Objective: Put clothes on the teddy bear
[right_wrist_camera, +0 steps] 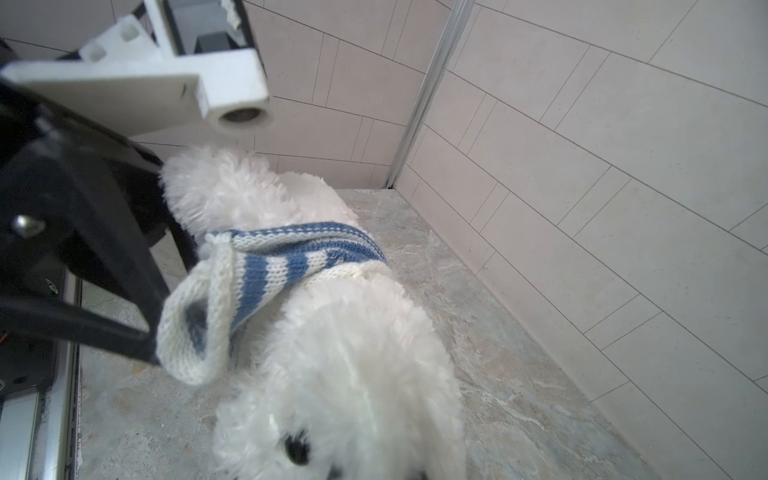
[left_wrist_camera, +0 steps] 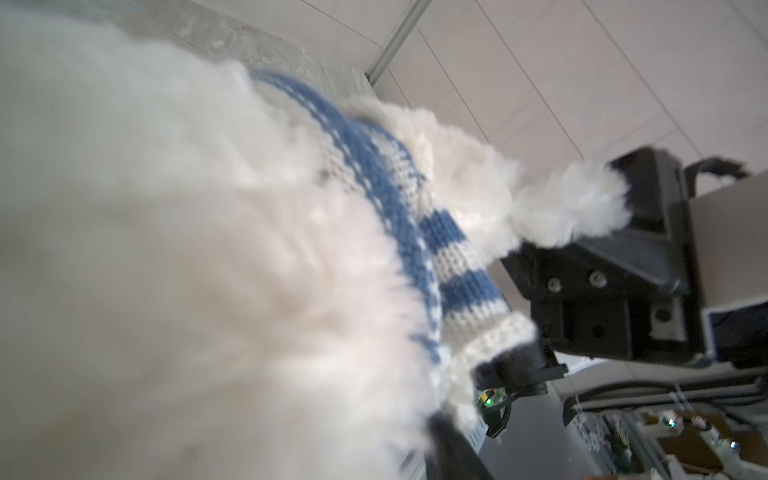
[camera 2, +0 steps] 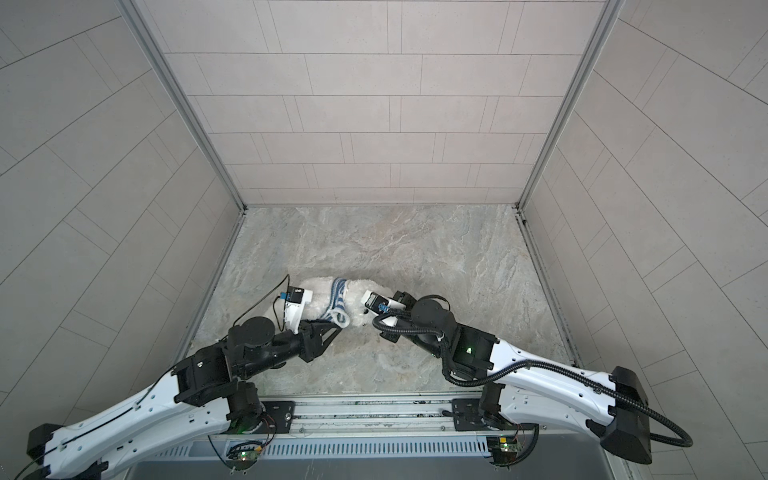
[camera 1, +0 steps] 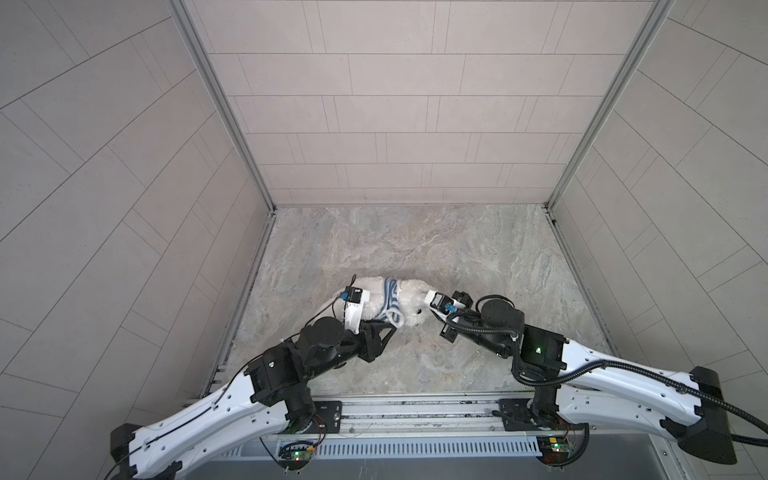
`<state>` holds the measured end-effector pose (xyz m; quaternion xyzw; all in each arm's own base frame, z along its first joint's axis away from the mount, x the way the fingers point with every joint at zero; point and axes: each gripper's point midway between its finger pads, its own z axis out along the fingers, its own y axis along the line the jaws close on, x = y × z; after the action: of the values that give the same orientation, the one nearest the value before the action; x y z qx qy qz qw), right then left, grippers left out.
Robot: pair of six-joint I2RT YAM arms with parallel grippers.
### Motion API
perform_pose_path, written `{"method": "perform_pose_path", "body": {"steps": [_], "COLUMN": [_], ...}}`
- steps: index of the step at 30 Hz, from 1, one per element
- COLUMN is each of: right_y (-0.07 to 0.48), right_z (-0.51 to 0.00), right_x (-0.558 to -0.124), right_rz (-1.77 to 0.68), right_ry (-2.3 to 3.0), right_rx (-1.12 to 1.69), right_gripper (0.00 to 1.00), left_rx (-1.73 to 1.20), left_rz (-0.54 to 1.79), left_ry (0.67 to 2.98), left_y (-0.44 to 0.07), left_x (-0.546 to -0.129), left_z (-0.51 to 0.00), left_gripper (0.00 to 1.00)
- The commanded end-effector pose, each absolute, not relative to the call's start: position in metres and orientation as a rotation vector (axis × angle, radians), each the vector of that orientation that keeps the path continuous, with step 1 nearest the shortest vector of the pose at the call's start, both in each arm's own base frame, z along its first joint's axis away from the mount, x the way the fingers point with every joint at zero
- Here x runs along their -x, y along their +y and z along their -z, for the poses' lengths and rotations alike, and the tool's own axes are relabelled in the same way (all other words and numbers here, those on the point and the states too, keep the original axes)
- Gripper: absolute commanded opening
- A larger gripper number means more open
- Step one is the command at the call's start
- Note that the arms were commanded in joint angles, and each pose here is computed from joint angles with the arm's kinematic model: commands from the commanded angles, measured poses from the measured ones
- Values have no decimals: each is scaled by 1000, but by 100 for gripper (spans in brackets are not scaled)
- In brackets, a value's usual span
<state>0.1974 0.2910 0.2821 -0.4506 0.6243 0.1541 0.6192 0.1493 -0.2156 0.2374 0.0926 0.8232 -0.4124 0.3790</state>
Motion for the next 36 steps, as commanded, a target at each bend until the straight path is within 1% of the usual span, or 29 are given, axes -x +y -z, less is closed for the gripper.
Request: {"method": "perform_pose_path", "body": {"steps": [1, 4, 6, 9, 12, 14, 16, 17, 19, 21, 25, 31, 33, 35, 36], "right_y": [297, 301, 301, 298, 294, 291, 289, 289, 289, 290, 291, 291, 290, 290, 290], "right_z": [-307, -301, -298, -299, -296, -295, -294, -295, -296, -296, -294, -292, -290, -286, -284], "right_x": [-192, -192, -193, -195, -200, -205, -208, -208, -209, -211, -213, -213, -212, -211, -211], "right_rz": [-339, -314, -292, -272, -245, -224, -217, -216, -213, -203, -198, -197, -199, -202, -202], "right_ry": [1298, 1308, 1306, 1308, 1323, 1343, 1348, 1343, 1339, 1341, 1340, 1324, 1319, 1316, 1314], "right_rx": [1086, 1152, 1181, 1172, 1156, 1134, 1127, 1124, 1119, 1118, 1112, 1102, 1099, 1101, 1099], "right_gripper": [0, 0, 0, 0, 0, 0, 0, 0, 0, 0, 0, 0, 0, 0, 0], "left_rx": [-265, -297, -314, -339, -366, -364, -338, -318, -277, -245, -180, -106, -53, -8, 7], "left_rz": [987, 915, 892, 923, 967, 943, 908, 889, 854, 849, 894, 911, 984, 1076, 1096], "left_ry": [2138, 2156, 2182, 2209, 2217, 2240, 2261, 2285, 2346, 2384, 2417, 2433, 2407, 2378, 2371], "left_y": [-202, -196, -199, -210, -220, -218, -213, -211, -209, -212, -219, -220, -219, -221, -221], "left_x": [-146, -149, -154, -158, -158, -159, -163, -166, -171, -175, -181, -188, -192, -195, -197], "left_z": [-251, -272, -282, -293, -301, -301, -298, -294, -281, -269, -250, -238, -241, -244, -245], "left_gripper": [49, 49, 46, 42, 45, 50, 52, 49, 41, 37, 33, 32, 35, 42, 42]}}
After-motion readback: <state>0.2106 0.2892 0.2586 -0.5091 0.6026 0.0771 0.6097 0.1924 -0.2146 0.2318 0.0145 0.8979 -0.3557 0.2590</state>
